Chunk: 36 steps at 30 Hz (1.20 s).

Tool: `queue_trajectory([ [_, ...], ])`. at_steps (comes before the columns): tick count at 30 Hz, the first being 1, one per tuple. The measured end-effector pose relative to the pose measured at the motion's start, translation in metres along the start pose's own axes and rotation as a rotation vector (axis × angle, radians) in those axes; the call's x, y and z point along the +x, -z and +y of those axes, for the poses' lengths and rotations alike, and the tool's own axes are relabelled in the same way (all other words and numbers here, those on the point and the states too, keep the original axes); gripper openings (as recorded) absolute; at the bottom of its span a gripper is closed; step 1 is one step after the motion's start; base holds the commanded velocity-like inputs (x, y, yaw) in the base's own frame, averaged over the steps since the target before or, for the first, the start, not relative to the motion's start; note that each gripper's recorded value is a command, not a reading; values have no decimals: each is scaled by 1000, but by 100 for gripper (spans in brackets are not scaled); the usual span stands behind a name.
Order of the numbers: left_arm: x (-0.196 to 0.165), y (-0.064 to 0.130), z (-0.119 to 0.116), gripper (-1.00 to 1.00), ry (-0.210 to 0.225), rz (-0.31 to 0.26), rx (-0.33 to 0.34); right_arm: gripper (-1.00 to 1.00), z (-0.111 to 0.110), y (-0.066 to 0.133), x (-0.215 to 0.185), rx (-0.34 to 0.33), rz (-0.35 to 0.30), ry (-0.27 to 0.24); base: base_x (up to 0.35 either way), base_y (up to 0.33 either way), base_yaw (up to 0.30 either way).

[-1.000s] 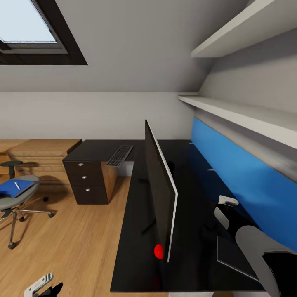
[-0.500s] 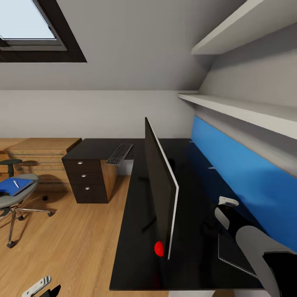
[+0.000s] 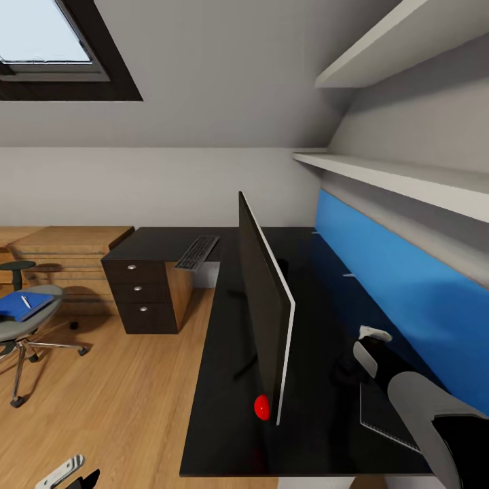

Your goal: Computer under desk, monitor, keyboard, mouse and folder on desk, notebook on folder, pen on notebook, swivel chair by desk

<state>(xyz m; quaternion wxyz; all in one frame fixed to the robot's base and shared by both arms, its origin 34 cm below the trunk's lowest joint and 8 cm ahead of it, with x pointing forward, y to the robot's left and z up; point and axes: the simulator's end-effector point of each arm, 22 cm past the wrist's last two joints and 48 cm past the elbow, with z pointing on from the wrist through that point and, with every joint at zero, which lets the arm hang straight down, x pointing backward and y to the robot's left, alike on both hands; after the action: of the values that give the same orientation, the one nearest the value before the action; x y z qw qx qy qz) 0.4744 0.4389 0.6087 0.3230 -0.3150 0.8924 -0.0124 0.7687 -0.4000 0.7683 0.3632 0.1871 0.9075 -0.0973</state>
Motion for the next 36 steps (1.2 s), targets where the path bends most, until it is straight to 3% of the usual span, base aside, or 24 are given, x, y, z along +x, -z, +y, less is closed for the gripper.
queue_trajectory([
  [15,0,0,0,100,0,0,-1,100,4,0,6,-8,23,7,0,0,0],
  [25,0,0,1,100,0,0,-1,100,17,1,9,-59,35,-41,0,0,0],
  [36,0,0,1,100,0,0,-1,100,21,2,12,-63,41,-45,0,0,0],
])
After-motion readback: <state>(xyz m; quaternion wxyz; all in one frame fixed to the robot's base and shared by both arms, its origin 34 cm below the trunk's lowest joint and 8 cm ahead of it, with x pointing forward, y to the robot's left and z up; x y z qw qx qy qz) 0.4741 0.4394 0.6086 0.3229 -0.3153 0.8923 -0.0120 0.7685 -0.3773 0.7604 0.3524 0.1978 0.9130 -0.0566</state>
